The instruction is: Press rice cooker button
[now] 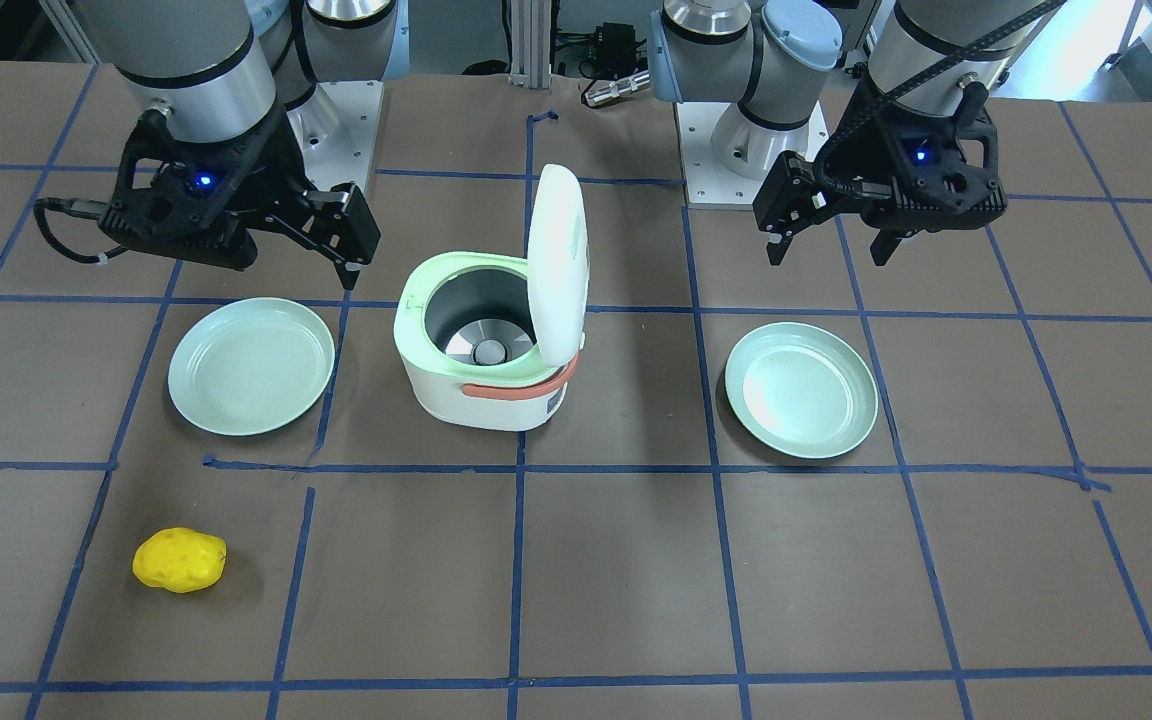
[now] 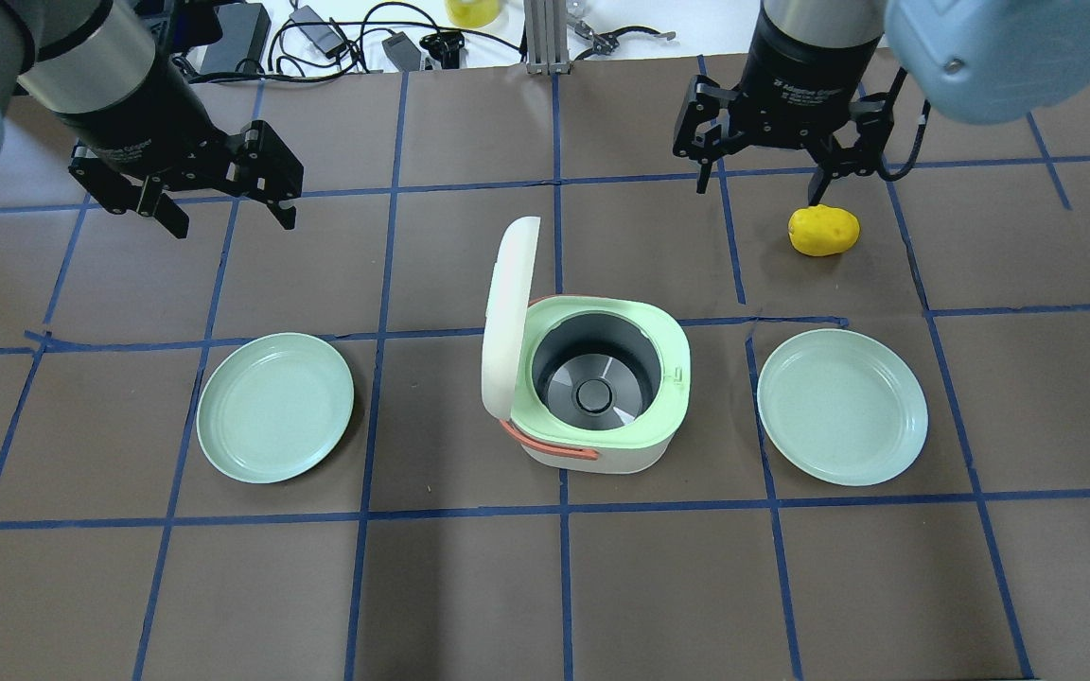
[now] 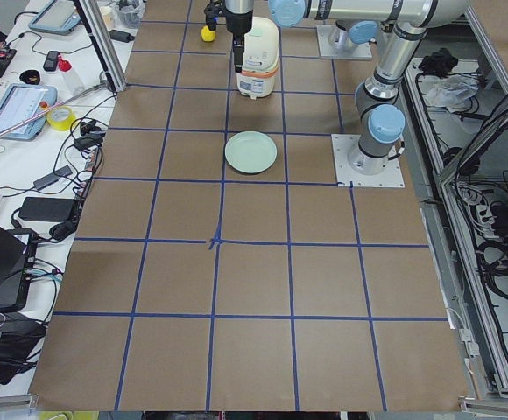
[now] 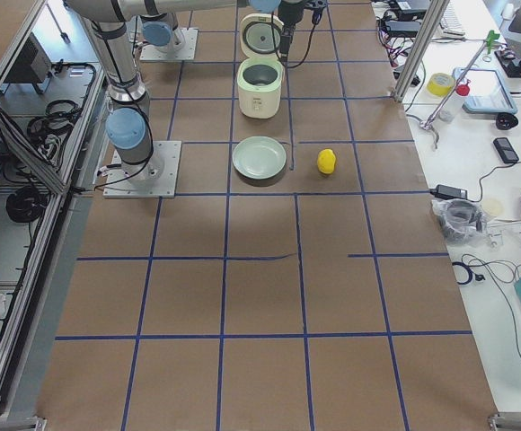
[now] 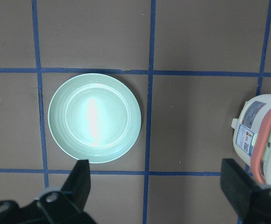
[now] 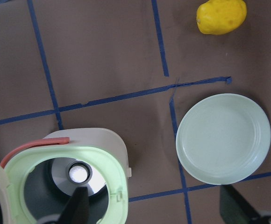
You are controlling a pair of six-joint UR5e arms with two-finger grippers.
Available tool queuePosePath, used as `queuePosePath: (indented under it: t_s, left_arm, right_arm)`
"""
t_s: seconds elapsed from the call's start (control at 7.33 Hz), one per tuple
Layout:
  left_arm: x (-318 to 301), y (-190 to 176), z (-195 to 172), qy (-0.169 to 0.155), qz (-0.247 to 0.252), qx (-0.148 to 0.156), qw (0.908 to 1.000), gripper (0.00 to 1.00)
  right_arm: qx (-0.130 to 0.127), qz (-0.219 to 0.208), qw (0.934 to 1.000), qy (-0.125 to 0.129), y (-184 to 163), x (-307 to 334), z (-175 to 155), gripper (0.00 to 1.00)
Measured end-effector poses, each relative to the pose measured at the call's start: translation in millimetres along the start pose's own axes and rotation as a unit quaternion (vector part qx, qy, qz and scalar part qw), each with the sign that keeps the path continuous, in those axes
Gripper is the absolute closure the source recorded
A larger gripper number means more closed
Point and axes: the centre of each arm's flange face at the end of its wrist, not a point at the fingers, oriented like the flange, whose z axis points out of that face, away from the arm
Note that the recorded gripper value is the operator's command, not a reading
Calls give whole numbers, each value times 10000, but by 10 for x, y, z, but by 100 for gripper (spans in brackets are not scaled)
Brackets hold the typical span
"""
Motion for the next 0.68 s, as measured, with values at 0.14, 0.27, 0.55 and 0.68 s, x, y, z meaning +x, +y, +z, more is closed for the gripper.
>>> queuePosePath:
  t_s: [0.14,0.27,0.55,0.68]
  left_arm:
    - [0,0,0,0,0,0,10000,0]
    - [0,0,0,0,0,0,10000,0]
    - [0,0,0,0,0,0,10000,0]
    - [0,0,0,0,0,0,10000,0]
  right_arm:
    - [-61,-256,9996,65,-48,228,-41,0]
    - [-102,-416,9990,101,-81,434,-83,0]
    - [-146,-557,9980,272,-109,677,-127,0]
    - [-162,-573,9977,309,-96,713,-146,0]
